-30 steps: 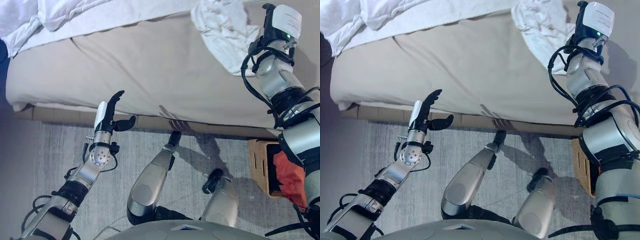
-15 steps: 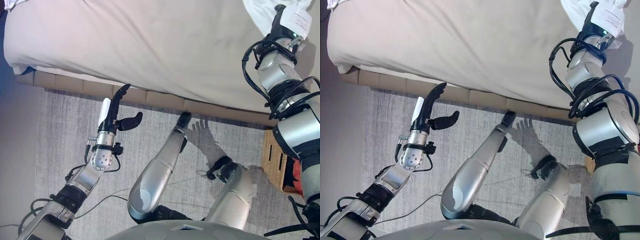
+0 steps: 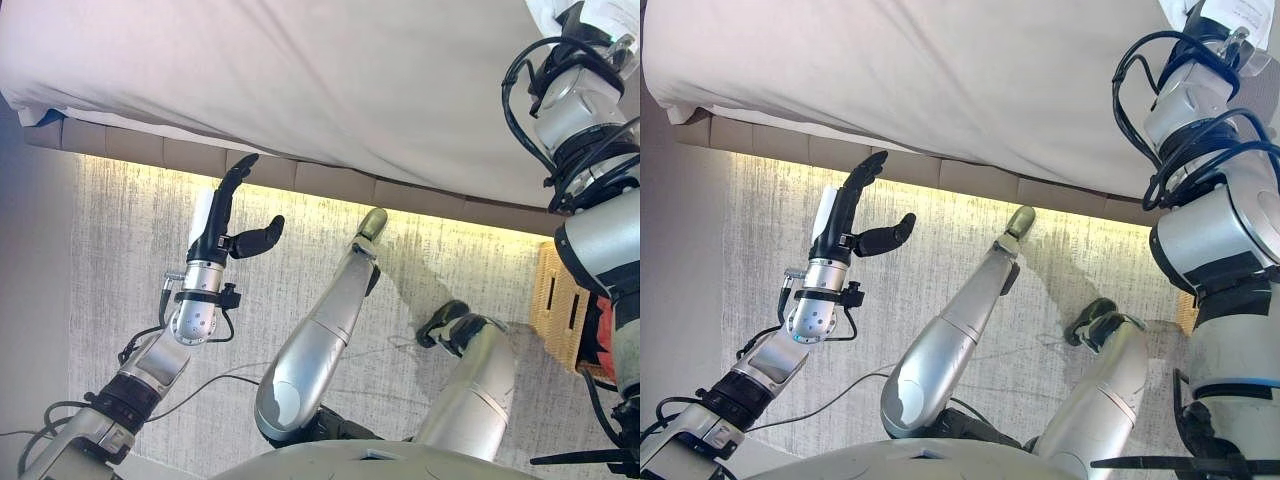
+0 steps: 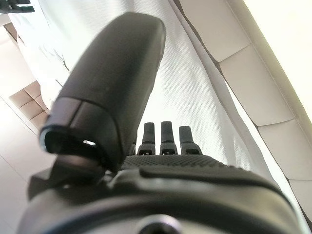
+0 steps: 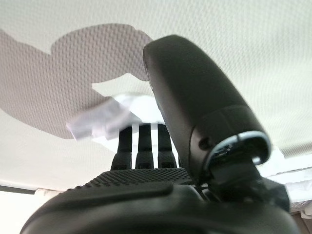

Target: Pick up the clothes from the bed and place them into the basket

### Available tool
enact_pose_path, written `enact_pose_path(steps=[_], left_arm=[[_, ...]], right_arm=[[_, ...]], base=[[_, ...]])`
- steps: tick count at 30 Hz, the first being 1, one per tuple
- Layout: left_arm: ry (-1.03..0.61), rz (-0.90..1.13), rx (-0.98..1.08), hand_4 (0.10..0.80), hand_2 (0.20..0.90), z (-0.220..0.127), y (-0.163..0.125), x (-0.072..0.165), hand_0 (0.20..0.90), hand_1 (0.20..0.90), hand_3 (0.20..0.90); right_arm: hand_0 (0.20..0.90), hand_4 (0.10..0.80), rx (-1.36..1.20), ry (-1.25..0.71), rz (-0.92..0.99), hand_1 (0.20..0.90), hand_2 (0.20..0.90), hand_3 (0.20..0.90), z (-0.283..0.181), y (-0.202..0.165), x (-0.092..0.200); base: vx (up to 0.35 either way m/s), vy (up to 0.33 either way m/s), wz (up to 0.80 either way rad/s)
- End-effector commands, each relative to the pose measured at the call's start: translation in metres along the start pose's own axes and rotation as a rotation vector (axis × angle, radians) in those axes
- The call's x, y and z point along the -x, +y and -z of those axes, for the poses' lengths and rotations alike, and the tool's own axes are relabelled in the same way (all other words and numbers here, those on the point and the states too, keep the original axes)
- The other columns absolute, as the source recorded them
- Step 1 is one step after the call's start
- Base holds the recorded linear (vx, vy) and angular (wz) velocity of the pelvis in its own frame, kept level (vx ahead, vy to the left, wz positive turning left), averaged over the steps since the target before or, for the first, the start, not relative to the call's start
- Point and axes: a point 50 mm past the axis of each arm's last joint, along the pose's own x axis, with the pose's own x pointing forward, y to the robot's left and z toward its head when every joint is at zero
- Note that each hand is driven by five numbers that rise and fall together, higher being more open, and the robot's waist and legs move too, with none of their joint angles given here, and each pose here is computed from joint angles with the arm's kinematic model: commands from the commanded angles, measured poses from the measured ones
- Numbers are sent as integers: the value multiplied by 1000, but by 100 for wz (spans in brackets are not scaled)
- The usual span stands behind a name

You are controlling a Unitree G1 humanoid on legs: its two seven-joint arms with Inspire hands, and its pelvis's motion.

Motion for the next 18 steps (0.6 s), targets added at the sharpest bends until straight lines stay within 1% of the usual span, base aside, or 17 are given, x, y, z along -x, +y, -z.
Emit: enact_pose_path(steps=[1,7,18], left_arm=[[-132,-136,55,800,900,-20,25,-7,900,900,900],[-128,-128,45,800,900,-20,28,-7,900,900,900],[-111,-113,-2,800,900,-19,33,-18,900,900,900]], right_arm=[[300,100,60,21,152,300,300,200,12,-45,-9],[300,100,64,10,140,300,300,200,12,-40,-8],[300,100,43,-34,132,300,300,200,16,-28,-8]], base=[[0,0,0],[24,2,-5],[43,-18,-10]])
